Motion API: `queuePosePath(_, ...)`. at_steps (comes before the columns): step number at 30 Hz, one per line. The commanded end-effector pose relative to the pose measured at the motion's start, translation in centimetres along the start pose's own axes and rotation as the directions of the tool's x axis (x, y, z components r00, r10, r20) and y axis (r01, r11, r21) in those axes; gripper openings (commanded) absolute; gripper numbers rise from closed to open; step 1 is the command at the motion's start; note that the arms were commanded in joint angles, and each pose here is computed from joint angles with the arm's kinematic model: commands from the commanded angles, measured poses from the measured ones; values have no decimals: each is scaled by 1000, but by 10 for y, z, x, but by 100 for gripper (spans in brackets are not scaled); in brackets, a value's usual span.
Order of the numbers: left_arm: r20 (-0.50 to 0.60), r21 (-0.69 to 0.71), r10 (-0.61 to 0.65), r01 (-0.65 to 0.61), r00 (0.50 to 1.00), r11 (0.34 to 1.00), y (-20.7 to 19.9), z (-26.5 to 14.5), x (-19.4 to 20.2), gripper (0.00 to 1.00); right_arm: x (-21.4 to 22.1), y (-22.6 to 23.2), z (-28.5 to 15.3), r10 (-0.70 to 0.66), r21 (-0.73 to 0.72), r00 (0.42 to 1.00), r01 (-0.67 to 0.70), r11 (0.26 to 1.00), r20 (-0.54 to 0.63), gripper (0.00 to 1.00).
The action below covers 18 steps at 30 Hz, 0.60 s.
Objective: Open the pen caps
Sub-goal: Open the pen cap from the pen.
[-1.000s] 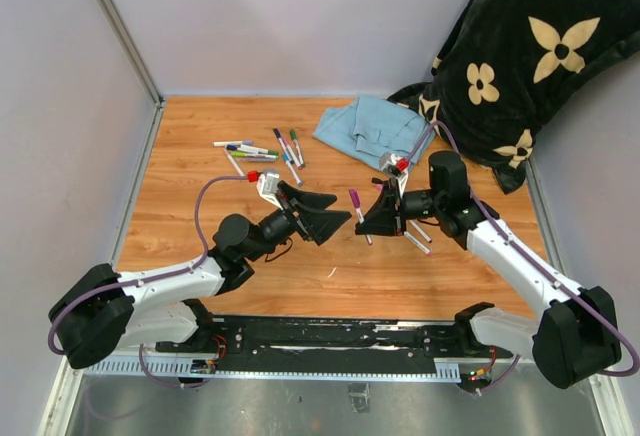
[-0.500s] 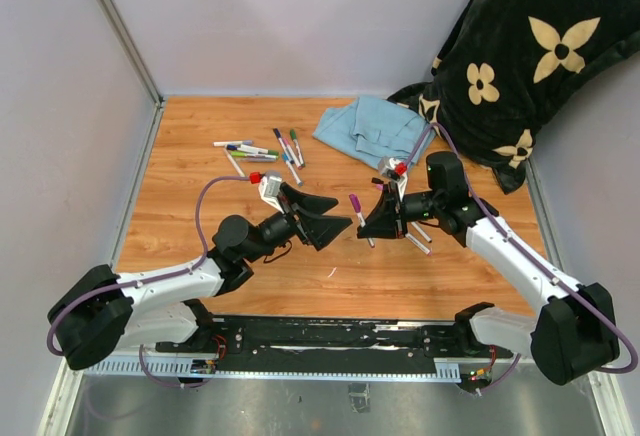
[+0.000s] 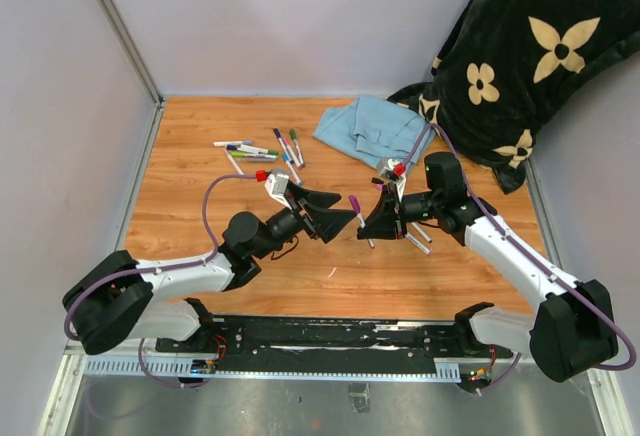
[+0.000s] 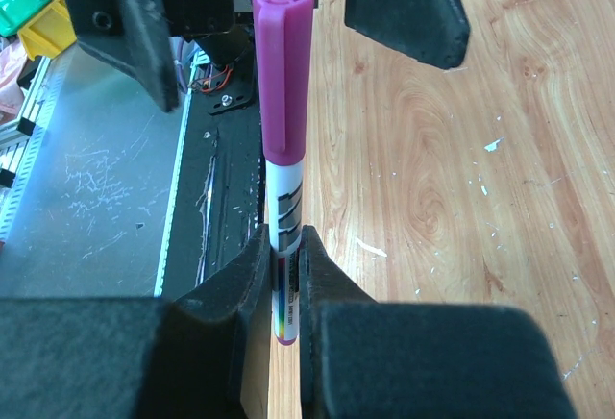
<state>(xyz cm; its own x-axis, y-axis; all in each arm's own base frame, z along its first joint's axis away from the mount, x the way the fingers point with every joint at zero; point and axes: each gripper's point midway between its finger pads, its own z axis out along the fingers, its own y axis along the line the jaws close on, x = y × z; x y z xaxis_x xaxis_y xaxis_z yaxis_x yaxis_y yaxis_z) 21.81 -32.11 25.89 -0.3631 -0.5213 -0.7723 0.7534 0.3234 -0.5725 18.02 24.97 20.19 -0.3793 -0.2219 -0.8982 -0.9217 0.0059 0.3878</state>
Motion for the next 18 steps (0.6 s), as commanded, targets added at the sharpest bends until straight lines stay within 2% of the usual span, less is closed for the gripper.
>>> queuePosePath(1,66,19,25,-26,998,999,-6,18,-20,85,-12,0,-4,-35,-8,999,35,999,17,2)
queuePosePath(5,42,29,-1,0,999,1000,-5,27,-14,72,-11,0,-4,-33,-3,999,33,999,15,3)
queuePosePath(10,29,76,-26,24,999,997,-11,33,-8,51,-12,0,-4,-32,-7,999,32,999,16,3)
queuePosePath(13,23,109,-25,22,999,994,-16,34,-6,33,-11,1,-4,-32,-10,999,32,999,16,2)
queuePosePath(16,46,146,-10,3,999,989,-23,33,-12,5,-11,1,-3,-29,-14,999,29,999,15,2)
queuePosePath(18,70,160,3,-14,998,987,-27,32,-19,0,-10,0,-3,-27,-16,1000,27,1000,14,1)
